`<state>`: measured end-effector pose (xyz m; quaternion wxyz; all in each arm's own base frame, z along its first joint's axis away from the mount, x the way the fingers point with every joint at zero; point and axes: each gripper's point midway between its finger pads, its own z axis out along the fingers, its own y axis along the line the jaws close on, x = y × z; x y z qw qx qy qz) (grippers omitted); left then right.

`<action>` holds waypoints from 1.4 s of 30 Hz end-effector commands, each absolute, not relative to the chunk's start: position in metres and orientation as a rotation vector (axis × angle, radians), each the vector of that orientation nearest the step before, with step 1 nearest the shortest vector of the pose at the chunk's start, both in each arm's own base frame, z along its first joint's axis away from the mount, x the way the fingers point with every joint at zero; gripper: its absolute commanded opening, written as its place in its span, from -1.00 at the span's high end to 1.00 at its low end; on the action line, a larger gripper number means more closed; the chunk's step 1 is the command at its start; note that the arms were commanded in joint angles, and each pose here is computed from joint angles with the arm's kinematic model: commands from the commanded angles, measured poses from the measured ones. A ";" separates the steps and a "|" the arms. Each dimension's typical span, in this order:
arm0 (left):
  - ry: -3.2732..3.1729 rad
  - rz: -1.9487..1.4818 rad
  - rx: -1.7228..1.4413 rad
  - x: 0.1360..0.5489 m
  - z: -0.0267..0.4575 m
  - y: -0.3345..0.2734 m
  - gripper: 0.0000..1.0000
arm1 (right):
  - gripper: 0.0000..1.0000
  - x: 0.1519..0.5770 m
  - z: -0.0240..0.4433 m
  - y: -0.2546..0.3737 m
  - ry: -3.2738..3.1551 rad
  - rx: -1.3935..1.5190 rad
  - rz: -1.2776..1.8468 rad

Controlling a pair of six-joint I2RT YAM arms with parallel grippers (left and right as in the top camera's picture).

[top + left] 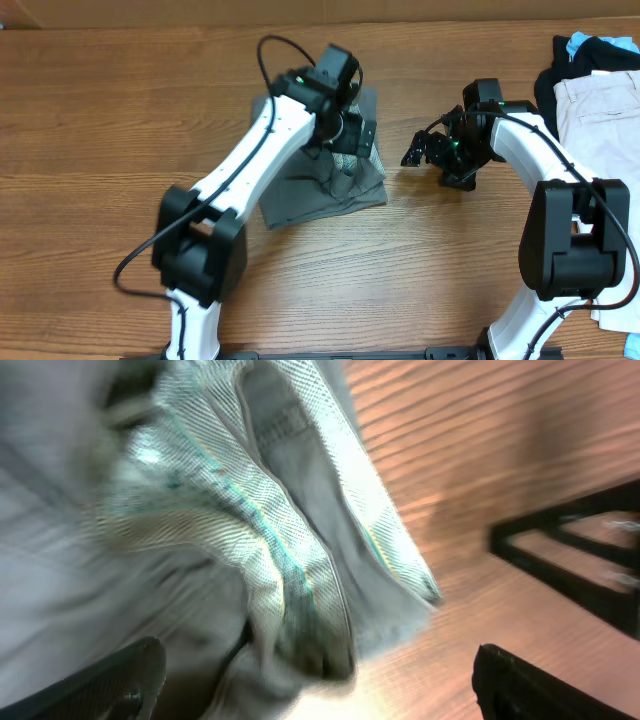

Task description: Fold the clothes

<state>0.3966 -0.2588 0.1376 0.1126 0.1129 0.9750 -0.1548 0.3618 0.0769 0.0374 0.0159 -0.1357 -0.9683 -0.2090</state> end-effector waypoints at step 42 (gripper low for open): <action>3.346 -0.254 -0.217 0.352 0.003 -0.108 -0.19 | -0.66 0.378 0.079 0.214 -3.200 0.279 -0.604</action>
